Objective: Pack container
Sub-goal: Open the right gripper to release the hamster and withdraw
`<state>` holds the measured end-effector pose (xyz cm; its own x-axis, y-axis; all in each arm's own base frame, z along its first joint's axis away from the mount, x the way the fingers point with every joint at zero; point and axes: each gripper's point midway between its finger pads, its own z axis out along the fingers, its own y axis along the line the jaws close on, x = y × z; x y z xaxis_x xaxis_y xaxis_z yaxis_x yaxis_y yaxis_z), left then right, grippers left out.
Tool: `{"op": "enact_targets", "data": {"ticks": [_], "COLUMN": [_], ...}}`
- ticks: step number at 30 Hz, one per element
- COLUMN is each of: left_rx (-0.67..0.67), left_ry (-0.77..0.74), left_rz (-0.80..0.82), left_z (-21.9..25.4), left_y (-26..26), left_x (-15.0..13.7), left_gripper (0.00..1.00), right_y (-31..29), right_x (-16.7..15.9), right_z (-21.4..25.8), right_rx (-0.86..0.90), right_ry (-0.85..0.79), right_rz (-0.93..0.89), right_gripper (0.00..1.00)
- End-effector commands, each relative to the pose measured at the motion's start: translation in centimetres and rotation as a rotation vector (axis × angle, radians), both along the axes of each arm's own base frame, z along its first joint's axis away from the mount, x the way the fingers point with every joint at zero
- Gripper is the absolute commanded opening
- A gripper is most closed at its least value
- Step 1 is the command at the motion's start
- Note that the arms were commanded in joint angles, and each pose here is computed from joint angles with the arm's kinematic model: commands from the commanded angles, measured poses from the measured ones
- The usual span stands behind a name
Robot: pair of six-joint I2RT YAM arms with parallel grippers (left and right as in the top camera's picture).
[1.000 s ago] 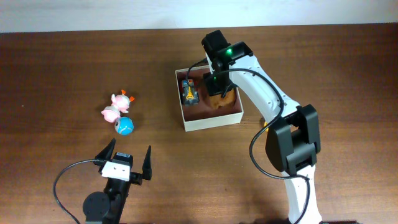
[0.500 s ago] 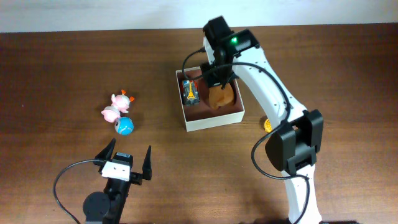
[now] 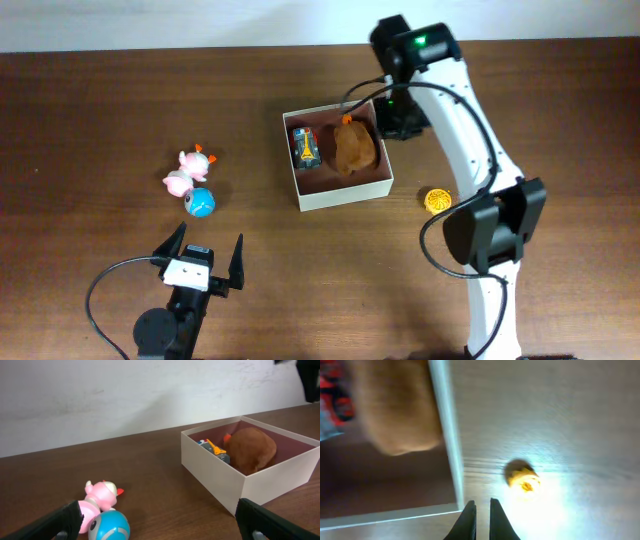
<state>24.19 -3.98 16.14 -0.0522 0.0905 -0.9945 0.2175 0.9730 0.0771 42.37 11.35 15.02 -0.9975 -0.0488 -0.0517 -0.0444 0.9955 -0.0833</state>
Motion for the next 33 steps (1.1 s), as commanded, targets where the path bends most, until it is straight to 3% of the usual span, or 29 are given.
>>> {"op": "enact_targets", "data": {"ticks": [1, 11, 23, 33], "left_rx": [0.012, 0.012, 0.012, 0.012], "left_ry": [-0.007, -0.007, -0.007, -0.007], "left_rz": [-0.003, -0.004, -0.003, -0.003], "left_z": [0.0, 0.0, 0.0, 0.0], "left_y": [0.0, 0.0, 0.0, 0.0], "left_x": [0.0, 0.0, 0.0, 0.0], "left_gripper": [1.0, 0.99, 0.99, 1.0], "right_y": [-2.1, -1.6, 3.3, 5.2], "right_x": [-0.6, -2.8, -3.5, -3.1], "right_z": [-1.4, -7.4, -7.5, -7.5], "right_rx": [-0.04, -0.007, 0.187, 0.231], "right_ry": [0.051, 0.185, 0.22, 0.197], "right_rz": [-0.062, -0.067, -0.045, -0.083], "right_gripper": [0.06, 0.06, 0.04, 0.04]}}
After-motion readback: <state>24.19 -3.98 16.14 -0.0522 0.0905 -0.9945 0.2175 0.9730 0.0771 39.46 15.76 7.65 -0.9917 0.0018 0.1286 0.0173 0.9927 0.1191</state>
